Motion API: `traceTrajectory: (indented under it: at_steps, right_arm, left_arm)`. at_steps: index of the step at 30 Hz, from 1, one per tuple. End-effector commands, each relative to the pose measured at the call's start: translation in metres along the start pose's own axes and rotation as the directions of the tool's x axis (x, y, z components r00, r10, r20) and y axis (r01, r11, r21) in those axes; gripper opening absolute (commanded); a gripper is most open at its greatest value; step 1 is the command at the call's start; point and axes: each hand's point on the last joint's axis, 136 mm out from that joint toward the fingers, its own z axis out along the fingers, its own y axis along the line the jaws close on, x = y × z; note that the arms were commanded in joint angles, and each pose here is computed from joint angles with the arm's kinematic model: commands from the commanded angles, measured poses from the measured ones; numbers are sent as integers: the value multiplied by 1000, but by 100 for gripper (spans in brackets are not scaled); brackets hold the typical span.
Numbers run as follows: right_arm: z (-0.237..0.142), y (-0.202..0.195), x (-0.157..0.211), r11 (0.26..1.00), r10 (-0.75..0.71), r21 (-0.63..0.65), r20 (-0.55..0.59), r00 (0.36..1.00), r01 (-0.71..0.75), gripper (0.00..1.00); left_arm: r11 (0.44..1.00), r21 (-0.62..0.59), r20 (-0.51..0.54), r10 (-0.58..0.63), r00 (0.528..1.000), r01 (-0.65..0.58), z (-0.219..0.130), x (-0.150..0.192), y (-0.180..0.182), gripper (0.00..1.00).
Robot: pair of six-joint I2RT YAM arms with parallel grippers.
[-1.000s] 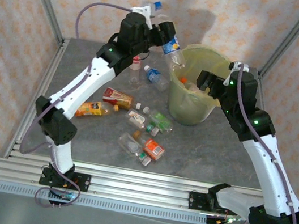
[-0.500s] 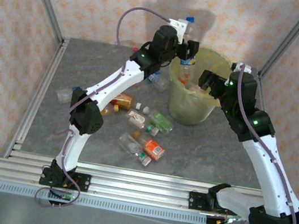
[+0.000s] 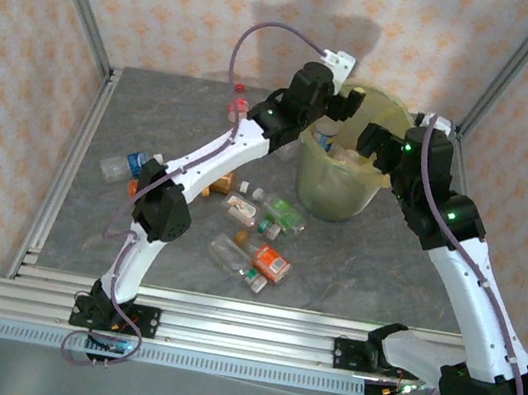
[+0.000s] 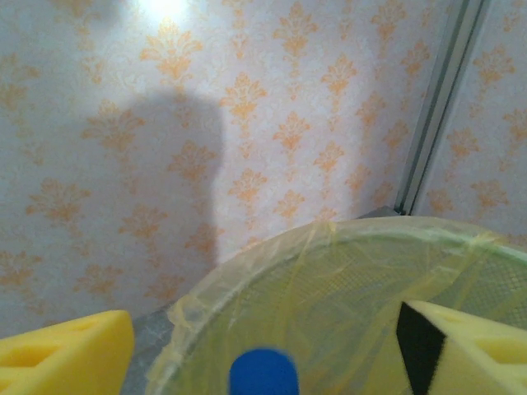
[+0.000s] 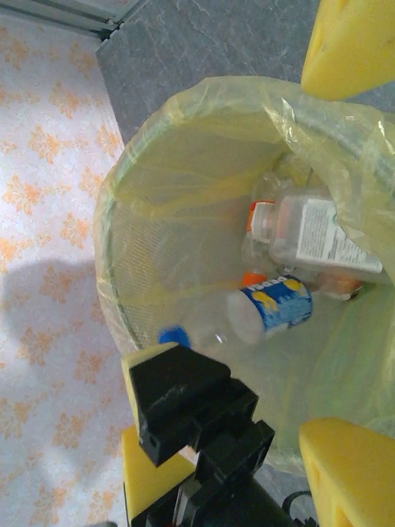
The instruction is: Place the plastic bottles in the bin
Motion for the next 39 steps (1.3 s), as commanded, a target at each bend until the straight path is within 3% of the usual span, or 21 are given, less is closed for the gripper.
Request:
traceTrajectory:
  at_steps: [1, 11, 17, 21, 26, 33, 39]
  right_arm:
    - [-10, -6, -4, 1000, 14, 20, 17, 1000, -14, 99]
    - [-9, -8, -1, 999, 9, 35, 5, 1000, -10, 99]
    - [-7, 8, 10, 999, -30, -44, -69, 997, 27, 99]
    - [-10, 34, 23, 985, -116, -145, -117, 986, 99, 99]
    - [-21, 61, 37, 959, -233, -196, -134, 963, 204, 98]
    - [-30, 105, 79, 878, -461, -240, -193, 866, 413, 96]
    - [-24, 146, 151, 807, -576, -364, -314, 754, 465, 95]
  left_arm:
    - [998, -61, 7, 32, 999, -31, 3, -2, 10, 90]
    - [992, -124, 31, 2, 1000, 2, -13, -23, 24, 89]
    - [973, -206, 89, -87, 992, 104, -63, -69, 50, 92]
    - [938, -295, 132, -151, 980, 184, -111, -93, 77, 100]
    - [869, -416, 175, -212, 961, 268, -180, -94, 115, 100]
    - [730, -518, 291, -339, 895, 445, -278, -51, 178, 100]
    - [535, -638, 387, -399, 831, 554, -351, 12, 235, 100]
